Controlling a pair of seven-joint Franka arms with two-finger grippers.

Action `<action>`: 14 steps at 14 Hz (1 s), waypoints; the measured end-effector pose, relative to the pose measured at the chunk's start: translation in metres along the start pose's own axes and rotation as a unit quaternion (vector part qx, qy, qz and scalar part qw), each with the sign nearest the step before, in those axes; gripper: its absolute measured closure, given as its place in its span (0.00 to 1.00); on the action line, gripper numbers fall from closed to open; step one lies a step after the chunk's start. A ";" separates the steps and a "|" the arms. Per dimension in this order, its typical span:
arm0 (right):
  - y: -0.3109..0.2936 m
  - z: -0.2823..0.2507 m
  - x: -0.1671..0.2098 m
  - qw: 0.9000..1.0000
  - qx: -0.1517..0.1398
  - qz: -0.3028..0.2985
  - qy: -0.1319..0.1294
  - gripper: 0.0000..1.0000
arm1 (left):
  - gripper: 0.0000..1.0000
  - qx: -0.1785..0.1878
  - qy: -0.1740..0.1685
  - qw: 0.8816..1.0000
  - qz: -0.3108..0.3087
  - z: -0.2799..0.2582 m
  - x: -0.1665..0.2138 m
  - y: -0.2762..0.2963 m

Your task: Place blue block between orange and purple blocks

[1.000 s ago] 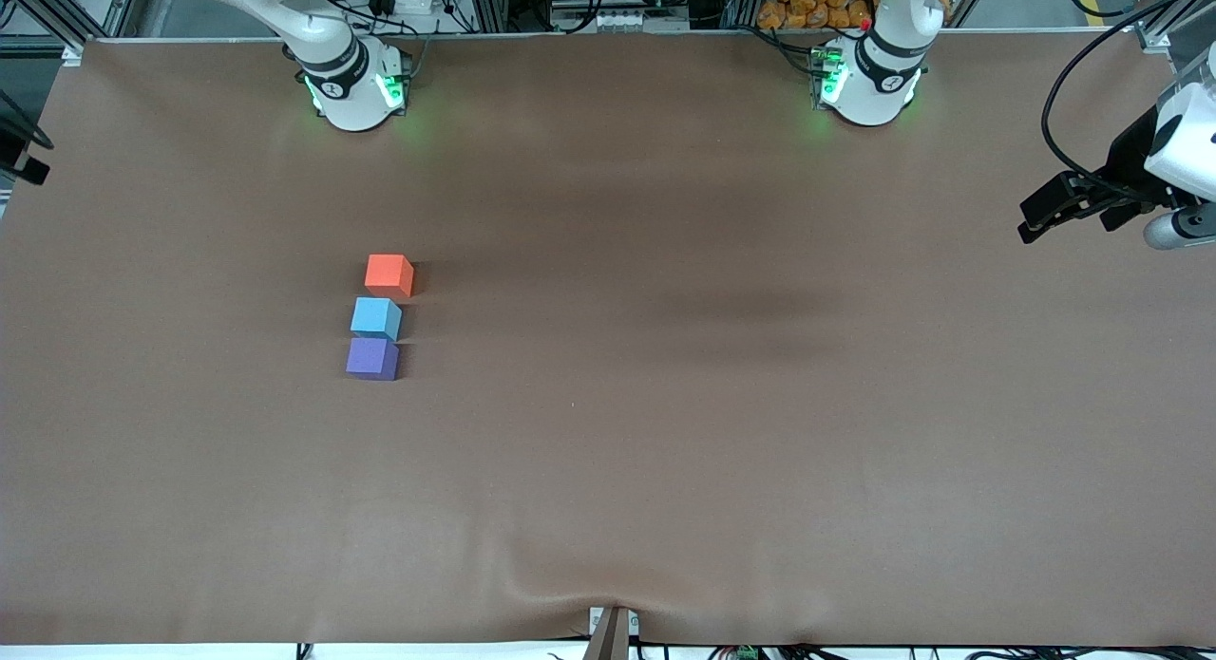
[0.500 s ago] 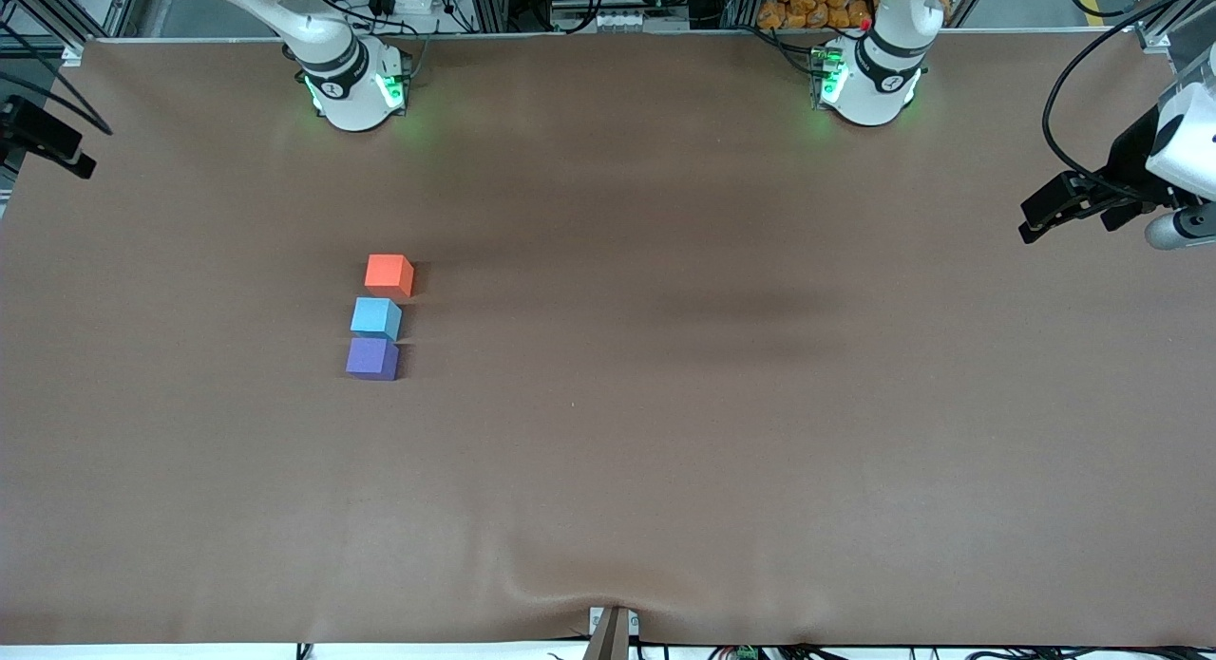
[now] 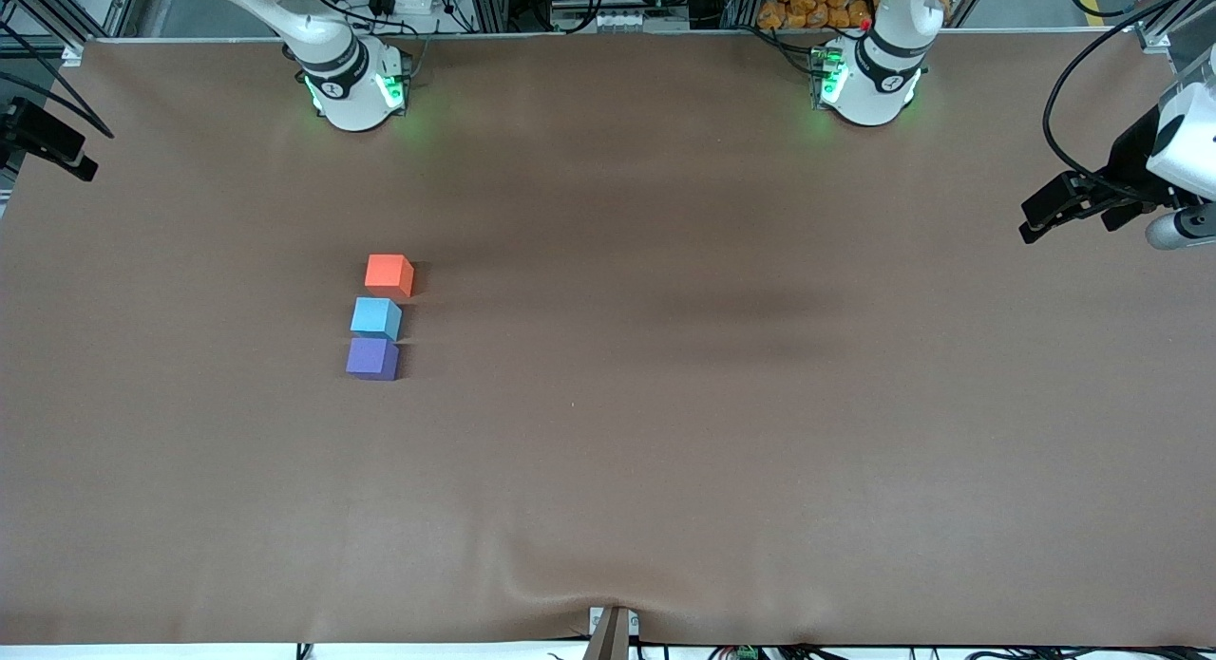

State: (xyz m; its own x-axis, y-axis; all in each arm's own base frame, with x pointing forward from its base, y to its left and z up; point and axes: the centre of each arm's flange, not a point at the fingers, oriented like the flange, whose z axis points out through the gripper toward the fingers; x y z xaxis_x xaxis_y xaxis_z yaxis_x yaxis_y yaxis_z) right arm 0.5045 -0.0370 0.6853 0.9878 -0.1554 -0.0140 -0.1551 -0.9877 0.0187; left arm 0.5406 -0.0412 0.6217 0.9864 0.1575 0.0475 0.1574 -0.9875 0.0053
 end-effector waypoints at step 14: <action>-0.001 -0.003 0.003 1.000 0.001 0.000 0.011 0.00 | 0.00 0.003 -0.009 1.000 -0.001 -0.035 -0.017 -0.004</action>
State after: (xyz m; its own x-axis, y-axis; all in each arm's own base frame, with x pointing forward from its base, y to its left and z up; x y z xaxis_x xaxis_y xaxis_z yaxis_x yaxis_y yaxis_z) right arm 0.5075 -0.0366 0.6877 0.9880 -0.1541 0.0076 -0.1542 -0.9879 0.0167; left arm 0.5215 -0.0397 0.6557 0.9868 0.1593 0.0295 0.1594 -0.9872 -0.0013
